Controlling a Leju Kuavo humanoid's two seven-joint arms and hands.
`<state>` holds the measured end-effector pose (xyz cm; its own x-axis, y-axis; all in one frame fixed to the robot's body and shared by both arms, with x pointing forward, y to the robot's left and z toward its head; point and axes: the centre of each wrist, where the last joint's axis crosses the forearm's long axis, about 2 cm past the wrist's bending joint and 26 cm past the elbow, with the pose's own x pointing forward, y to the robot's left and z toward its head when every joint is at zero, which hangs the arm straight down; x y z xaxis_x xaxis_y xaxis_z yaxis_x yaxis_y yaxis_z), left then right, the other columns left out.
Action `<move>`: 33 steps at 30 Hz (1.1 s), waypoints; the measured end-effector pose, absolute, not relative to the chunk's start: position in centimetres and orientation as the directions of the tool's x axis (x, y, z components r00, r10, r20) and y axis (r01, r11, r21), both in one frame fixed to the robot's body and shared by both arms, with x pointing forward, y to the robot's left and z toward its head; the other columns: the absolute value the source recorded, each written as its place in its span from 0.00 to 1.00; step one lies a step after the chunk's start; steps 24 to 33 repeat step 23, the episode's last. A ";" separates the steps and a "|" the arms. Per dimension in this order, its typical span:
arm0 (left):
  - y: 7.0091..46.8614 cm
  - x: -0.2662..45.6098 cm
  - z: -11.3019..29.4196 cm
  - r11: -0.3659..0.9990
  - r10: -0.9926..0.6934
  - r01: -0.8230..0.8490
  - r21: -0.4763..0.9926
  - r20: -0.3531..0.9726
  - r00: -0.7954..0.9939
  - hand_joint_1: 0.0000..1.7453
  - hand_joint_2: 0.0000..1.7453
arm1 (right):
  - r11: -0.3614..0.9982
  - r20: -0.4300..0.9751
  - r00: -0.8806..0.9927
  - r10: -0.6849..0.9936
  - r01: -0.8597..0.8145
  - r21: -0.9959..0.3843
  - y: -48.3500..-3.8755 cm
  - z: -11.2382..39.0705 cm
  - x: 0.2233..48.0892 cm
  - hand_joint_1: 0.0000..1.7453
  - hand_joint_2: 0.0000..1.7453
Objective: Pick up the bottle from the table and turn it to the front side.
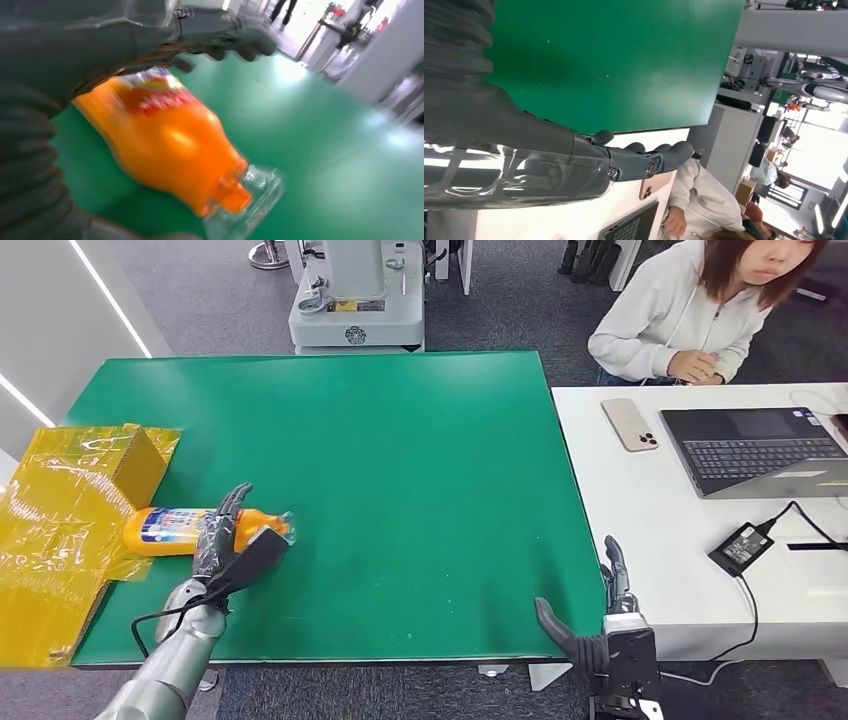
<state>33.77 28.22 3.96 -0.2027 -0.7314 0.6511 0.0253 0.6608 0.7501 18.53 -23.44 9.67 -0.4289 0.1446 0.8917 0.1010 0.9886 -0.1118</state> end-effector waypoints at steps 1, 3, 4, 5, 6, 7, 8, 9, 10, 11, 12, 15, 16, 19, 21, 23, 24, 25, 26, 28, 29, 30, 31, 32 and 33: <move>27.3 33.3 4.2 0.733 -0.664 -0.031 0.679 0.705 -0.249 0.00 1.00 | 0.989 0.892 -0.428 0.143 0.102 -0.110 -23.5 9.6 18.5 0.00 1.00; 25.6 32.3 5.2 0.801 -0.594 -0.173 0.572 0.728 -0.342 0.00 1.00 | 0.989 0.895 -0.424 0.138 0.105 -0.103 -23.6 9.4 18.5 0.00 1.00; 24.9 31.8 6.0 0.813 -0.581 -0.248 0.526 0.719 -0.382 0.00 1.00 | 0.989 0.896 -0.422 0.135 0.106 -0.099 -23.6 9.3 18.4 0.00 1.00; 24.3 31.3 6.9 0.817 -0.577 -0.313 0.485 0.703 -0.415 0.00 1.00 | 0.989 0.898 -0.420 0.134 0.108 -0.097 -23.6 9.3 18.4 0.00 1.00; 23.8 30.9 7.9 0.813 -0.580 -0.367 0.452 0.679 -0.449 0.00 1.00 | 0.989 0.898 -0.418 0.133 0.110 -0.095 -23.6 9.2 18.4 0.00 1.00; 23.2 30.5 9.0 0.804 -0.593 -0.408 0.434 0.639 -0.489 0.00 1.00 | 0.989 0.899 -0.417 0.133 0.112 -0.094 -23.6 9.2 18.4 0.00 1.00; 22.6 30.0 10.5 0.785 -0.619 -0.443 0.433 0.574 -0.536 0.00 1.00 | 0.989 0.900 -0.415 0.133 0.115 -0.093 -23.5 9.2 18.4 0.00 1.00; 22.0 29.6 12.3 0.751 -0.660 -0.485 0.449 0.472 -0.585 0.00 1.00 | 0.989 0.901 -0.414 0.133 0.117 -0.092 -23.5 9.2 18.4 0.00 1.00; 21.4 29.1 14.3 0.701 -0.705 -0.538 0.469 0.343 -0.620 0.00 1.00 | 0.989 0.901 -0.413 0.132 0.118 -0.091 -23.4 9.1 18.4 0.00 1.00; 20.9 28.7 16.3 0.642 -0.745 -0.595 0.484 0.210 -0.633 0.00 1.00 | 0.989 0.901 -0.413 0.130 0.116 -0.090 -23.2 9.1 18.3 0.00 1.00; 20.6 28.2 18.0 0.584 -0.774 -0.649 0.487 0.094 -0.626 0.00 1.00 | 0.990 0.902 -0.413 0.129 0.114 -0.089 -23.1 9.1 18.3 0.00 1.00; 20.3 27.0 21.7 0.515 -0.810 -0.749 0.417 -0.049 -0.584 0.00 1.00 | 0.989 0.904 -0.408 0.128 0.115 -0.088 -22.8 9.0 18.2 0.00 1.00; 20.2 26.6 22.6 0.524 -0.813 -0.762 0.380 -0.045 -0.581 0.00 1.00 | 0.989 0.906 -0.404 0.129 0.118 -0.089 -22.7 9.0 18.1 0.00 1.00; 19.9 26.1 23.4 0.617 -0.776 -0.737 0.275 0.061 -0.627 0.00 1.00 | 0.988 0.910 -0.394 0.131 0.126 -0.087 -22.5 9.0 17.9 0.00 1.00; 19.0 26.0 22.9 0.748 -0.664 -0.639 0.179 0.215 -0.716 0.00 1.00 | 0.989 0.910 -0.395 0.125 0.127 -0.080 -22.5 9.0 17.8 0.00 1.00; 17.9 25.9 22.2 0.851 -0.512 -0.518 0.085 0.351 -0.784 0.00 1.00 | 0.990 0.908 -0.402 0.119 0.123 -0.075 -22.6 9.1 17.7 0.00 1.00; 17.9 25.9 22.2 0.851 -0.512 -0.518 0.085 0.351 -0.784 0.00 1.00 | 0.990 0.908 -0.402 0.119 0.123 -0.075 -22.6 9.1 17.7 0.00 1.00; 17.9 25.9 22.2 0.851 -0.512 -0.518 0.085 0.351 -0.784 0.00 1.00 | 0.990 0.908 -0.402 0.119 0.123 -0.075 -22.6 9.1 17.7 0.00 1.00; 17.9 25.9 22.2 0.851 -0.512 -0.518 0.085 0.351 -0.784 0.00 1.00 | 0.990 0.908 -0.402 0.119 0.123 -0.075 -22.6 9.1 17.7 0.00 1.00; 17.9 25.9 22.2 0.851 -0.512 -0.518 0.085 0.351 -0.784 0.00 1.00 | 0.990 0.908 -0.402 0.119 0.123 -0.075 -22.6 9.1 17.7 0.00 1.00; 17.9 25.9 22.2 0.851 -0.512 -0.518 0.085 0.351 -0.784 0.00 1.00 | 0.990 0.908 -0.402 0.119 0.123 -0.075 -22.6 9.1 17.7 0.00 1.00; 17.9 25.9 22.2 0.851 -0.512 -0.518 0.085 0.351 -0.784 0.00 1.00 | 0.990 0.908 -0.402 0.119 0.123 -0.075 -22.6 9.1 17.7 0.00 1.00; 17.9 25.9 22.2 0.851 -0.512 -0.518 0.085 0.351 -0.784 0.00 1.00 | 0.990 0.908 -0.402 0.119 0.123 -0.075 -22.6 9.1 17.7 0.00 1.00; 17.9 25.9 22.2 0.851 -0.512 -0.518 0.085 0.351 -0.784 0.00 1.00 | 0.990 0.908 -0.402 0.119 0.123 -0.075 -22.6 9.1 17.7 0.00 1.00; 17.9 25.9 22.2 0.851 -0.512 -0.518 0.085 0.351 -0.784 0.00 1.00 | 0.990 0.908 -0.402 0.119 0.123 -0.075 -22.6 9.1 17.7 0.00 1.00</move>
